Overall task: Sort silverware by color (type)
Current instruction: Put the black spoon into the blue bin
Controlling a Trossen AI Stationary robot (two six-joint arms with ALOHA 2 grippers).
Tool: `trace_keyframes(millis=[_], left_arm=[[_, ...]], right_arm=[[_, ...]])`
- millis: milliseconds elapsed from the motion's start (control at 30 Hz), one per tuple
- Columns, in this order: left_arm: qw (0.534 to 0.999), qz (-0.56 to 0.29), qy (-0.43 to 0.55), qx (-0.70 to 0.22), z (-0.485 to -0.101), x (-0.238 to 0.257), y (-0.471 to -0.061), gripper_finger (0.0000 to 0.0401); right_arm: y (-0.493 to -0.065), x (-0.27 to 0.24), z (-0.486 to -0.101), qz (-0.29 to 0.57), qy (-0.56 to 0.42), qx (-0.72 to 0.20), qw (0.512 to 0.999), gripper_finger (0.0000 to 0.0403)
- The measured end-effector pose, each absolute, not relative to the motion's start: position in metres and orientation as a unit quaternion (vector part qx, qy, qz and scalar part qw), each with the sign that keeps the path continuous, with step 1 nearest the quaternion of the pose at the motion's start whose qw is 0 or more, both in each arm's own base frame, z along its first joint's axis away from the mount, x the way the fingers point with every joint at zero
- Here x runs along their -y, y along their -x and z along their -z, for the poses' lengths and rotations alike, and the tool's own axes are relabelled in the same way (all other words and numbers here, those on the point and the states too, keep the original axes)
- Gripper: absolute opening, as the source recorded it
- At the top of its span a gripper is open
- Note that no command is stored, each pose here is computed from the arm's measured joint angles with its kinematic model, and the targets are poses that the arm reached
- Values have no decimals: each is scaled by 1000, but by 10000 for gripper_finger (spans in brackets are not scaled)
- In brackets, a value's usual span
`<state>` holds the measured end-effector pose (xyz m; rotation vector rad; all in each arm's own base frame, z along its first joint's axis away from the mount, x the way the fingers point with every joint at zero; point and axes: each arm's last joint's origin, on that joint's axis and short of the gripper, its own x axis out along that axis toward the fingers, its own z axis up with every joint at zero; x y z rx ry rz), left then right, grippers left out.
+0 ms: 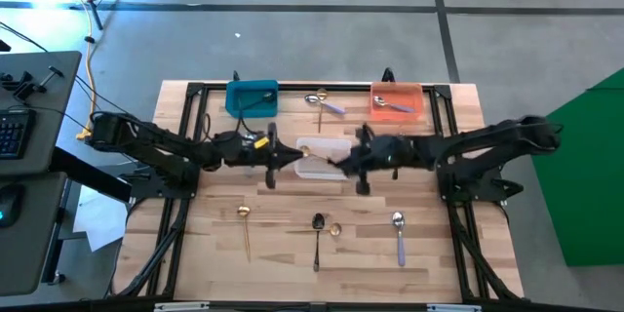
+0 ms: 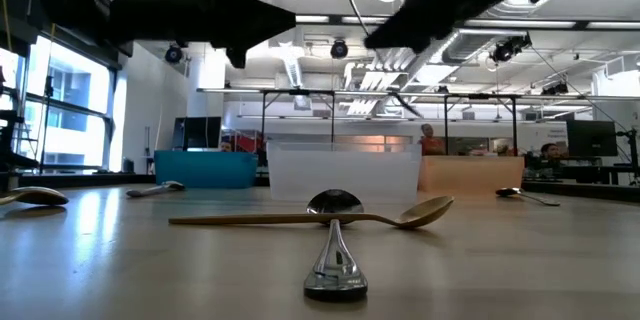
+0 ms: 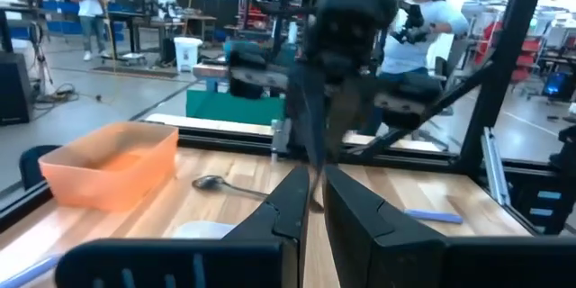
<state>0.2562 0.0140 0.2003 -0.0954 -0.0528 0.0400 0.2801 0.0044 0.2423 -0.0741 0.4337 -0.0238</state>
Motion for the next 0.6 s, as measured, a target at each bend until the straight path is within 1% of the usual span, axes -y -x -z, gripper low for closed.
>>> trace_keyframes(millis=[133,233,367,600], left_arm=[[998,-29,48,32,-203,-22,-257,30],[998,-38,45,38,-207,-27,-259,48],[998,-24,43,46,-216,-37,-264,91],[998,0,43,36,-225,-64,-289,168]], right_arm=[[-279,24,-242,9,32,-87,996,3],[-272,40,-237,18,26,-37,999,3],[-263,58,-234,33,34,-5,999,3],[-257,82,-240,50,39,28,998,4]])
